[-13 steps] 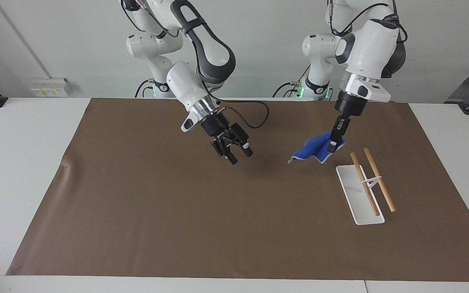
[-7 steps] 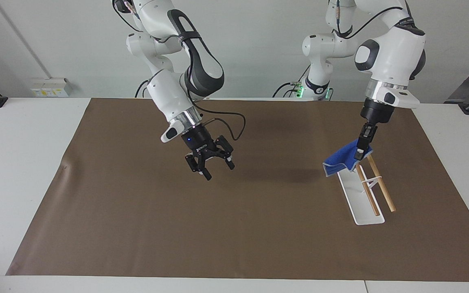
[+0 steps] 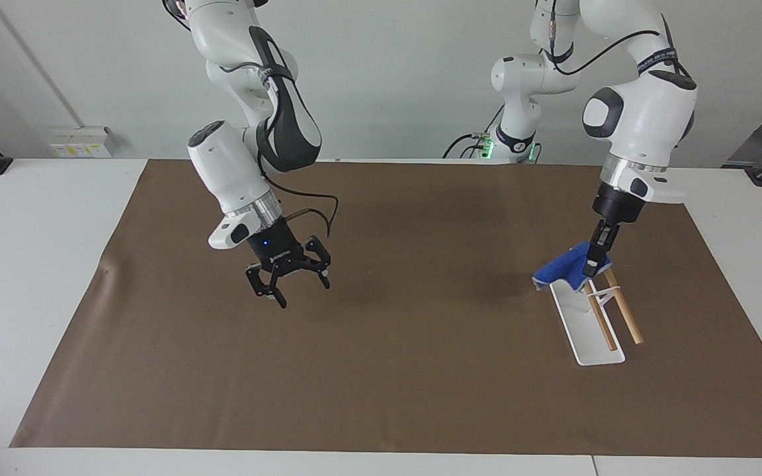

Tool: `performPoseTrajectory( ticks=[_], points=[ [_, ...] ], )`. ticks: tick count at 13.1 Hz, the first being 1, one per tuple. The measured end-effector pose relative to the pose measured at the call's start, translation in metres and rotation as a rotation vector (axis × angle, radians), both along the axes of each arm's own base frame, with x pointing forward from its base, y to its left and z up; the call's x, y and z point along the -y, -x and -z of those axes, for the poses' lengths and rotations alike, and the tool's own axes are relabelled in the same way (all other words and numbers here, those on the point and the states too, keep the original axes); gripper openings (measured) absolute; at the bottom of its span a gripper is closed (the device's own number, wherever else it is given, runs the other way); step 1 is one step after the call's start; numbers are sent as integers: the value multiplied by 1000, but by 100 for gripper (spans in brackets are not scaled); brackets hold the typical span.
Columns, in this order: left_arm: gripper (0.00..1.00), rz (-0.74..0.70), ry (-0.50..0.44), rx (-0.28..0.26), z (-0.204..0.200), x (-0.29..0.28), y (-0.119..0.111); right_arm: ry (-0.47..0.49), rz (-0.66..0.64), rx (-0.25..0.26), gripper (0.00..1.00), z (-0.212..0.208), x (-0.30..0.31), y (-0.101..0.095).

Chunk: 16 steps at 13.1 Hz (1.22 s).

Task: Right arm passes towel to left arm to hang
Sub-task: 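Lower the towel onto the dowels while the right gripper withdraws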

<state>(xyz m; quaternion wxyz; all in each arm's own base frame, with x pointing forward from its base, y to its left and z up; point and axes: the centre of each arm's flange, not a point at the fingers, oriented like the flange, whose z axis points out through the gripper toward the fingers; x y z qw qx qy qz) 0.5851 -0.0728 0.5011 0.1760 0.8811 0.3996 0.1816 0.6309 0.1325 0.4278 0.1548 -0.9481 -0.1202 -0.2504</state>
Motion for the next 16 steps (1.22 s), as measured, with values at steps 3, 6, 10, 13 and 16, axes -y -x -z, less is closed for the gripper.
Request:
performPoseTrajectory(
  ticks=[3,6,10,13,16],
  points=[
    [2,-27,11,-18,15,-2,-4,171,-51,-35,100,-17,17,-9],
    [2,-69,35,-21,16,1,-5,296,-5,-114,100,-53,15,-9],
    [2,-153,88,3,7,6,-8,331,93,-212,100,-107,36,12],
    [2,-182,112,17,-2,8,-13,341,189,-284,100,-141,80,34],
    [2,-189,117,18,-2,8,-17,336,277,-377,100,-181,116,54]
  ],
)
